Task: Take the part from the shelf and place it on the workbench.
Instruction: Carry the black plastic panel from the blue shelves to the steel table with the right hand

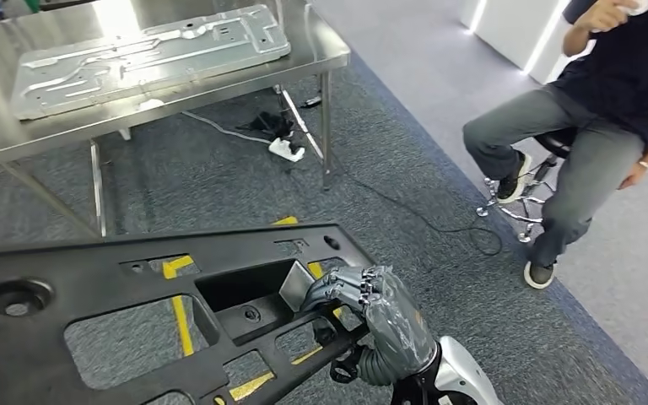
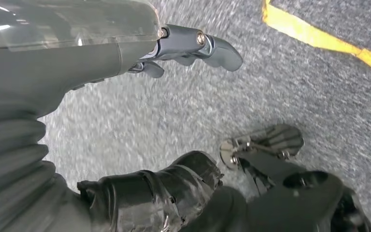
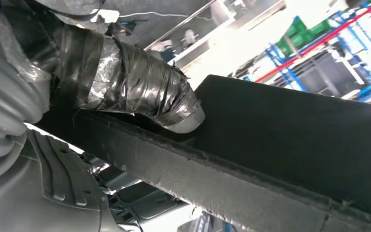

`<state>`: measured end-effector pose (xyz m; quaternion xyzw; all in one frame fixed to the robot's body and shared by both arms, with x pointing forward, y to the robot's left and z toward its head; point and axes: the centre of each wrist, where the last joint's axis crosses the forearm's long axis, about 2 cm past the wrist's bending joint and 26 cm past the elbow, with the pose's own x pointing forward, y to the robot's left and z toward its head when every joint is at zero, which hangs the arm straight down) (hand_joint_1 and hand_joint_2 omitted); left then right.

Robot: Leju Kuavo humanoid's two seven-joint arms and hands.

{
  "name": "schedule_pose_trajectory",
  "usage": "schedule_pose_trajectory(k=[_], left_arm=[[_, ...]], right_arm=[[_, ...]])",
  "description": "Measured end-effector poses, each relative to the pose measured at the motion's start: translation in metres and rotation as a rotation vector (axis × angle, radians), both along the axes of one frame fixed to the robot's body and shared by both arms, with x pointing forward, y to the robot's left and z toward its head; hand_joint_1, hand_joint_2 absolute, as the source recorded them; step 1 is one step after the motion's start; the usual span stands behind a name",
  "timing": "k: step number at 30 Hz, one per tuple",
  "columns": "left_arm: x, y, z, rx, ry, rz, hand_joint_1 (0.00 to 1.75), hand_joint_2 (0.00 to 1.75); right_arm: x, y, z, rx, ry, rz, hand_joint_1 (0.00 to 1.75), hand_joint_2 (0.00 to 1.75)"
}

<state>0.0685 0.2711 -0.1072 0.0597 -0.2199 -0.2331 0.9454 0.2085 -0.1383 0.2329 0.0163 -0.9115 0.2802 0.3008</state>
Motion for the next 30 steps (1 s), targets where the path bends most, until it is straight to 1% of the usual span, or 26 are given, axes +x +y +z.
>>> schedule_pose_trajectory(k=[5,8,20,30], left_arm=[[0.0025,-0.001,0.0005,-0.01,-0.027,-0.006,0.0,1.75],[0.0004,-0.0011,0.0001,-0.012,-0.026,-0.007,0.0,1.75],[0.0045,-0.0018,0.0008,-0.017,-0.037,-0.01,0.0,1.75],[0.0001,-0.0021,0.0001,-0.017,-0.024,-0.009,0.0,1.75]], right_arm=[[-0.0003,0.0001,-0.0007,-0.001,0.006,0.002,1.75,1.75],[-0.0001,0.0001,-0.001,-0.002,0.007,0.002,1.75,1.75],[0.0008,-0.0003,-0.0021,-0.024,0.022,0.014,1.75,1.75],[0.002,-0.0006,-0.0023,-0.035,0.037,0.022,1.75,1.75]])
